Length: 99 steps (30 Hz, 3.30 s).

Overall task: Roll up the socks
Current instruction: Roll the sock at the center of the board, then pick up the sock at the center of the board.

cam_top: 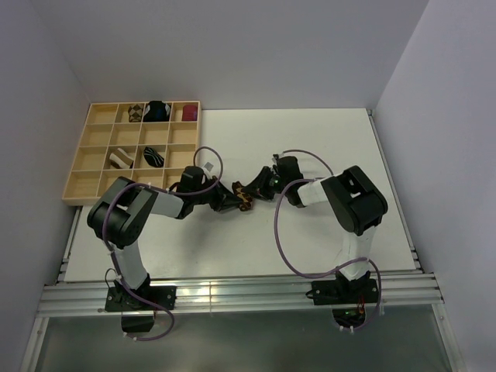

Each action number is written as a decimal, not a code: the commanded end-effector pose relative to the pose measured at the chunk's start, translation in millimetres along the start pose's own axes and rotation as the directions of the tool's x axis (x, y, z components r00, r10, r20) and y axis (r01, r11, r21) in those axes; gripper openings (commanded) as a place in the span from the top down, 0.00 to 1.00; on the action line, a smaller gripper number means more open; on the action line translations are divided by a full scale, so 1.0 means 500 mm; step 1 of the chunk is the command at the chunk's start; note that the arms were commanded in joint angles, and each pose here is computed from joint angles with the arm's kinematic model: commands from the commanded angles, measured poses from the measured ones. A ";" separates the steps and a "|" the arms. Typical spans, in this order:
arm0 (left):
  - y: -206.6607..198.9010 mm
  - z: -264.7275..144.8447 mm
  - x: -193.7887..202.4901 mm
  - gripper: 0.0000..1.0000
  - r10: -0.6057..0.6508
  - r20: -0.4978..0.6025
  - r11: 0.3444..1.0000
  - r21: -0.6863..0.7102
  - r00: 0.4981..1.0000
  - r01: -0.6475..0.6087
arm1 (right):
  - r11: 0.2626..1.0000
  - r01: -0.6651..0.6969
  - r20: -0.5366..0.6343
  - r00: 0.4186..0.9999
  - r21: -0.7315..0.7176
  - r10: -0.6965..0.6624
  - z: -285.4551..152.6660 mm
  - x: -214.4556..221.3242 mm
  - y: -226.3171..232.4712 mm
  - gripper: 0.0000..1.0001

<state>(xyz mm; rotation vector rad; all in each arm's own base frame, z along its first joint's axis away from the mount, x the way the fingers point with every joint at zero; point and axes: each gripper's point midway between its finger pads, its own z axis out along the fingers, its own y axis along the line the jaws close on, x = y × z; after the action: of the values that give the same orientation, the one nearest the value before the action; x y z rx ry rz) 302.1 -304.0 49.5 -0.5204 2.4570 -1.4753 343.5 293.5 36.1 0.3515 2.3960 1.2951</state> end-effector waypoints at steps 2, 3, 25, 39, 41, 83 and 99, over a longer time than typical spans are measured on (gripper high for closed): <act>0.069 -0.008 0.033 0.99 -0.015 -0.039 0.991 -0.130 0.999 0.009 | 0.997 0.074 0.014 0.997 -0.026 -0.073 -0.007 -0.006 0.023 0.94; 0.066 -0.011 0.028 0.96 -0.002 -0.027 0.991 -0.136 1.000 -0.002 | 0.996 0.084 0.003 0.996 0.002 -0.084 -0.009 -0.002 0.014 0.99; -0.103 -0.071 -0.017 0.33 0.754 0.266 0.615 -0.607 0.600 -0.503 | 0.881 0.168 -0.049 0.985 0.442 -0.164 -0.039 -0.009 0.017 1.00; -0.084 0.010 0.008 0.33 0.861 0.200 0.471 -0.659 0.467 -0.587 | 0.871 0.166 -0.115 0.985 0.462 -0.127 -0.029 0.011 0.013 1.00; -0.085 0.019 0.012 0.33 0.864 0.196 0.470 -0.646 0.465 -0.601 | 0.872 0.166 -0.117 0.985 0.460 -0.126 -0.027 0.011 0.014 1.00; 0.027 0.046 -0.004 1.00 0.759 0.124 0.532 -0.684 0.639 -0.500 | 0.944 0.001 0.269 0.958 0.330 -0.095 -0.238 -0.231 0.110 0.26; -0.175 -0.107 -0.169 1.00 0.826 0.289 0.510 -0.748 0.483 -0.424 | 0.931 0.048 0.380 0.904 0.361 -0.194 -0.384 -0.205 0.015 0.24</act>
<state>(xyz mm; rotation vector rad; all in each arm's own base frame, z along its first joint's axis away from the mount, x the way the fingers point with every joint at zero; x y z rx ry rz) 352.9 -270.7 76.3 -0.0114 2.2266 -0.0917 342.2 120.4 138.9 0.5819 2.3199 0.6664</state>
